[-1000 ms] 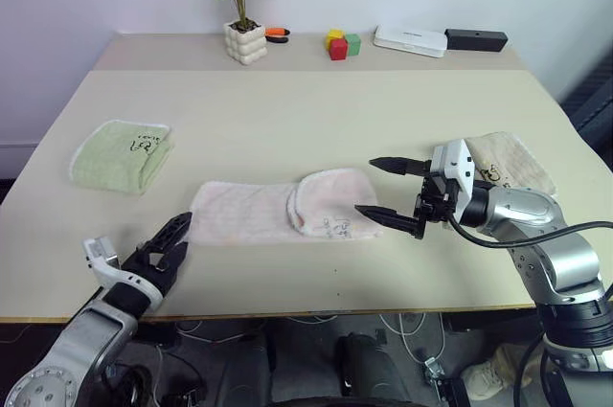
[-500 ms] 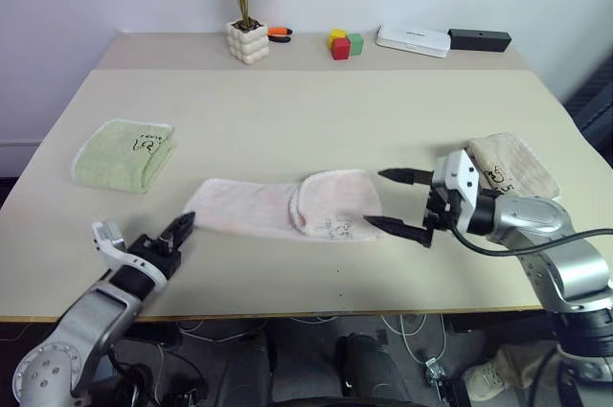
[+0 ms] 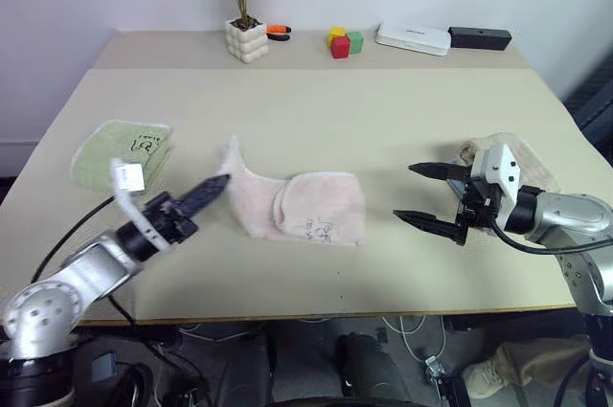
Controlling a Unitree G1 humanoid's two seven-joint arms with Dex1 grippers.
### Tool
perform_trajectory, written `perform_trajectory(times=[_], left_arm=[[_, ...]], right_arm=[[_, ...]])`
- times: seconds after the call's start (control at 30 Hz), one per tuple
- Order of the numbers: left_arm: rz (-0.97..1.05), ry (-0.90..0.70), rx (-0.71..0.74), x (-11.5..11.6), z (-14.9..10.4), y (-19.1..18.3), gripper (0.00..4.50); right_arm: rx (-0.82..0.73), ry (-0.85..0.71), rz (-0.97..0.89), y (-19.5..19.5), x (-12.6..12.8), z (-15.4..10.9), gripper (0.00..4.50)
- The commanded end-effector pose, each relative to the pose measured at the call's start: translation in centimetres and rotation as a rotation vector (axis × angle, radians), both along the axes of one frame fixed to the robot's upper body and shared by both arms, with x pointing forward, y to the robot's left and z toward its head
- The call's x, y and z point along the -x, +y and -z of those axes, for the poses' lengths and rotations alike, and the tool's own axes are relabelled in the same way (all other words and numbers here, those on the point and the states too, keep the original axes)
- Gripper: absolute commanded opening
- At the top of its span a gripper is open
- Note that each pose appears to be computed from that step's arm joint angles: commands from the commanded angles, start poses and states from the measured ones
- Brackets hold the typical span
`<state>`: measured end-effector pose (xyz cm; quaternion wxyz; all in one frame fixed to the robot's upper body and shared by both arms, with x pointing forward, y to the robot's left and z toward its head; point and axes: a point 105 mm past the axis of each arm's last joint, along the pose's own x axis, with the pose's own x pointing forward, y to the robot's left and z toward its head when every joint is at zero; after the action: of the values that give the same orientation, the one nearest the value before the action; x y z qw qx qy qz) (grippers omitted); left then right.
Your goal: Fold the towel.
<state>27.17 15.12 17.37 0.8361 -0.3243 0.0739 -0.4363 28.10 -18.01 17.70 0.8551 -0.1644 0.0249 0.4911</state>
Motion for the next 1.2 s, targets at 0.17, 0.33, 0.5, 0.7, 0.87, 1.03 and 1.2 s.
perform_trajectory(times=[0.17,0.33,0.5,0.7,0.87,1.03,1.2], left_arm=[[0.266,-0.105,-0.123,-0.2,0.8,-5.7,0.04],[0.394,-0.141,-0.156,-0.2,1.6,-8.7,0.04],[0.462,-0.163,-0.158,-0.7,1.8,-11.1,0.04],[0.554,-0.181,-0.186,-1.2,3.0,-14.2,0.04],[0.628,-0.205,-0.264,-1.0,4.8,-15.6,0.04],[0.624,-0.167,-0.291,-1.4,6.0,-15.8,1.87],[0.631,-0.19,-0.253,-1.3,4.9,-15.2,4.44]], right_arm=[[0.025,-0.048,0.042,-0.8,-0.1,-0.9,4.5],[0.039,-0.045,0.084,-1.6,0.5,-0.7,4.5],[0.049,-0.046,0.114,-2.2,1.0,-0.7,4.5],[0.047,-0.065,0.149,-2.3,1.4,-1.0,4.5],[0.054,-0.074,0.171,-2.6,1.7,-1.2,4.5],[0.048,-0.083,0.178,-2.3,1.9,-1.3,4.5],[0.041,-0.091,0.18,-2.1,1.6,-1.4,4.5]])
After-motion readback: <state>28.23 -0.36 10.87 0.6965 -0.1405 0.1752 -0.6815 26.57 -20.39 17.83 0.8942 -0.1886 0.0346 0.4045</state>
